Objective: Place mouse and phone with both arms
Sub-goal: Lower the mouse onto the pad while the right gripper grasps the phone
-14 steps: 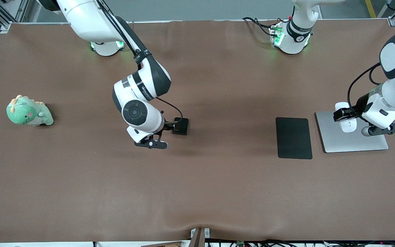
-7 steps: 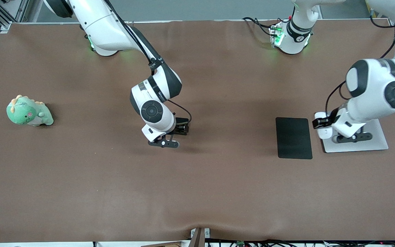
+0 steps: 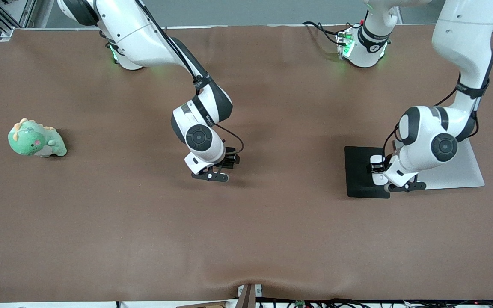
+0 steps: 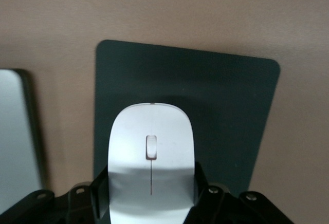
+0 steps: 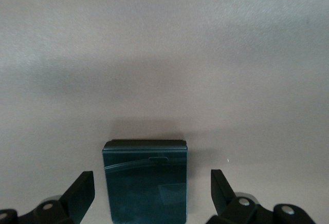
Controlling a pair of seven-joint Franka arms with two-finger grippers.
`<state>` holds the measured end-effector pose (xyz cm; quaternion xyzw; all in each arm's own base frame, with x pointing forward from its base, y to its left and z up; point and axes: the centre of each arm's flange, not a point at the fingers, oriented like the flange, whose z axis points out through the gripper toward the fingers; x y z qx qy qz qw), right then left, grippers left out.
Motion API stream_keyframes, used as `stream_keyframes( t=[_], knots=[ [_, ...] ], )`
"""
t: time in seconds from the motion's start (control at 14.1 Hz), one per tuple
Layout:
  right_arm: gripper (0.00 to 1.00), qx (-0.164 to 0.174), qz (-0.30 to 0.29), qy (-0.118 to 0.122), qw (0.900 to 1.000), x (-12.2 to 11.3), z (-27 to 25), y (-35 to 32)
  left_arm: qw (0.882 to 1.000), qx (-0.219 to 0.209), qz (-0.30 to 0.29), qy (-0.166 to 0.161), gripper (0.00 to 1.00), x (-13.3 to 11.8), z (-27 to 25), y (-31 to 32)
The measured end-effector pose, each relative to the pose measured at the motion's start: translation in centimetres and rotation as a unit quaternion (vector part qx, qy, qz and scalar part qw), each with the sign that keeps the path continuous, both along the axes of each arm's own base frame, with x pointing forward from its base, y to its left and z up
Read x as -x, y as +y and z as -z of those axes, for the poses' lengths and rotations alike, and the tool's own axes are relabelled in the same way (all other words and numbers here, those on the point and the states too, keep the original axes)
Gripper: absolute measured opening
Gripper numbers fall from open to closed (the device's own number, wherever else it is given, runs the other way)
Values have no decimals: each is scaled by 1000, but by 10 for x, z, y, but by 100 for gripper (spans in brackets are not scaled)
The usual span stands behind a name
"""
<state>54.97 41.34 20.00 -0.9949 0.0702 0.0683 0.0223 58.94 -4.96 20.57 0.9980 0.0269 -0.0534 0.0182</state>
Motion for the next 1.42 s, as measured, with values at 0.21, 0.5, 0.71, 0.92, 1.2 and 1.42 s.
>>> stream_keyframes(
  t=[0.21, 0.5, 0.71, 0.92, 1.2, 1.42],
  knots=[
    [100, -1, 13, -9, 1000, 5, 18, -3, 1000, 2, 13, -1, 75, -3, 10, -5],
    [100, -2, 21, -12, 1000, 7, 18, 0, 1000, 3, 16, -13, 100, -13, 2, -6],
    [100, -3, 24, -12, 1000, 9, 18, 3, 1000, 3, 18, -18, 100, -36, -42, -6],
    [100, -3, 30, -11, 999, 12, 18, 6, 1000, 2, 29, -2, 100, -51, -142, -1],
    [100, -3, 31, -11, 999, 12, 16, 8, 999, -2, 31, -11, 100, -29, -265, 2],
    [100, -5, 30, -12, 999, 12, 16, 10, 999, -4, 33, -26, 100, 5, -336, 3]
  ],
)
